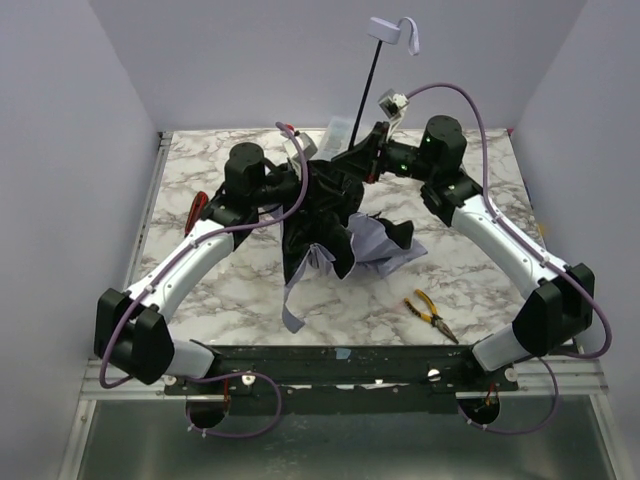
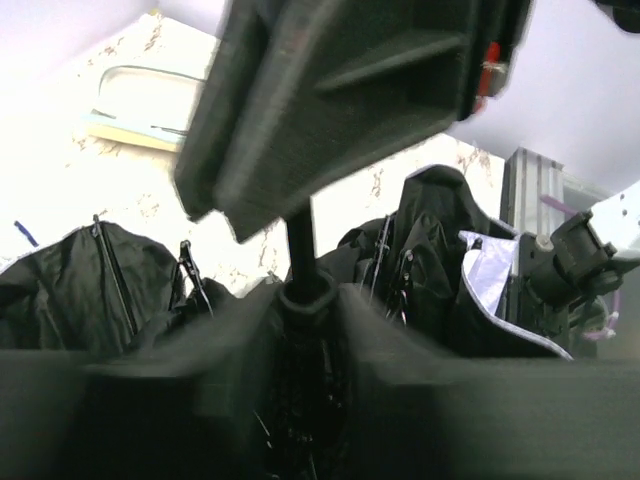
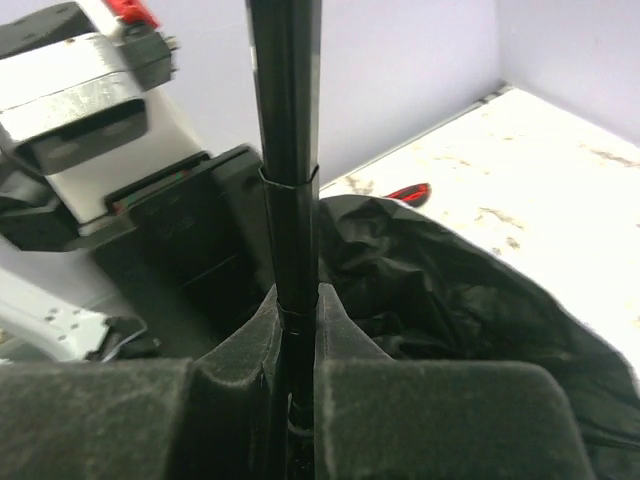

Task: Open the umbrella

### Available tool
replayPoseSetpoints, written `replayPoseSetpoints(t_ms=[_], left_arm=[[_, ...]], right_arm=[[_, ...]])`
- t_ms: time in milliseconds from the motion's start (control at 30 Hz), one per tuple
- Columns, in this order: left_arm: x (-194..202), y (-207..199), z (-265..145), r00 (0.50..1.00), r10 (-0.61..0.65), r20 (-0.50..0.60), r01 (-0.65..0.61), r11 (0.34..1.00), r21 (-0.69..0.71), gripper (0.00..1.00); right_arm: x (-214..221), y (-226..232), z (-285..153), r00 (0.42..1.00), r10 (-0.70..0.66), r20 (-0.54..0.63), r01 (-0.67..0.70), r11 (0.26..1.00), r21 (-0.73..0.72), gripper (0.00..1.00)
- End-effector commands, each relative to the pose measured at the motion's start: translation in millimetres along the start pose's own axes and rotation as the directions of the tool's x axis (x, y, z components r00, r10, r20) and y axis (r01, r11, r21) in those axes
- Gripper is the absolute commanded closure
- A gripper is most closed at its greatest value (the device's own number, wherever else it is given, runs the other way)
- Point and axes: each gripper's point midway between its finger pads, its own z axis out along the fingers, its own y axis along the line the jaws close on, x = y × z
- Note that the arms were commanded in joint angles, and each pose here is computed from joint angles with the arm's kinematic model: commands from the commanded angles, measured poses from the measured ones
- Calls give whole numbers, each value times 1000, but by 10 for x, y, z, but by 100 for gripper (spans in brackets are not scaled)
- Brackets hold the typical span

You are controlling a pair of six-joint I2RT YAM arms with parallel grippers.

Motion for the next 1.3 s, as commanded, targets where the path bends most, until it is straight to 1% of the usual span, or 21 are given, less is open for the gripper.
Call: replayPoseSetpoints(t_ms=[0, 33, 67, 200, 267, 333, 400, 467, 533, 600, 633, 667, 733, 767, 800, 867, 900, 967, 1033, 1100, 1267], left_arm=[[-169, -119, -194, 998, 54, 20, -54, 998, 20, 28], [-176, -72, -258, 999, 45, 6, -45, 999, -5, 9], [-201, 13, -344, 999, 38, 2, -38, 998, -43, 2], [-345, 374, -809, 999, 41, 33, -33, 978, -206, 2], [-424, 533, -1024, 993, 105, 45, -87, 952, -294, 2], [-456, 688, -1186, 980, 198, 18, -174, 900, -400, 2], [-486, 752, -1305, 954, 299, -10, -268, 840, -472, 2], [-441, 758, -1380, 935, 353, -38, -324, 803, -500, 2], [-421, 718, -1426, 923, 381, -51, -353, 786, -507, 2], [-396, 663, -1443, 928, 368, -59, -346, 794, -499, 2], [-348, 627, -1434, 932, 356, -73, -346, 808, -477, 2], [-306, 595, -1414, 934, 347, -85, -347, 822, -451, 2], [-187, 509, -1335, 938, 333, -98, -345, 863, -368, 2], [-142, 466, -1287, 939, 331, -95, -343, 881, -326, 2], [-109, 433, -1244, 940, 328, -98, -342, 891, -298, 2], [-32, 393, -1172, 933, 339, -122, -359, 893, -270, 1], [24, 376, -1143, 925, 355, -134, -378, 890, -255, 2], [107, 320, -1077, 910, 391, -138, -414, 882, -227, 2], [180, 250, -995, 894, 427, -140, -447, 874, -192, 8], [276, 161, -889, 881, 451, -145, -469, 871, -143, 19], [539, 58, -629, 850, 506, -145, -519, 852, -71, 59]], right_arm=[[-391, -193, -109, 987, -146, 65, 135, 979, 151, 99], [-476, -244, -166, 979, -192, 70, 177, 968, 180, 100], [-554, -319, -235, 970, -233, 71, 213, 954, 212, 99], [-731, -614, -400, 918, -396, 37, 362, 871, 333, 99], [-689, -408, -259, 881, -470, 47, 443, 857, 264, 99], [-486, 27, 67, 846, -532, 41, 517, 835, 188, 100], [-208, 493, 265, 845, -533, 44, 528, 844, 97, 99], [-123, 475, 222, 857, -514, 25, 506, 852, 136, 99], [-254, -114, -45, 830, -556, -51, 541, 777, 323, 99], [-526, -693, -406, 831, -554, -55, 519, 735, 437, 99], [-599, -824, -457, 829, -556, -59, 514, 718, 470, 99], [-550, -784, -387, 833, -551, -50, 517, 744, 423, 99], [-293, -301, -19, 870, -494, -3, 477, 838, 266, 99], [-153, -127, 104, 875, -484, -17, 475, 851, 223, 99], [-73, -58, 159, 877, -480, -21, 472, 854, 218, 99], [-112, -252, 90, 866, -499, -29, 481, 817, 318, 99], [-126, -266, 70, 860, -508, -33, 492, 811, 317, 99], [-136, -113, 84, 879, -477, -4, 462, 848, 258, 99], [-130, -95, 112, 901, -434, 1, 420, 873, 249, 99], [-101, -159, 102, 908, -418, -5, 403, 872, 277, 99], [102, -151, 81, 930, -367, 15, 350, 899, 265, 99]])
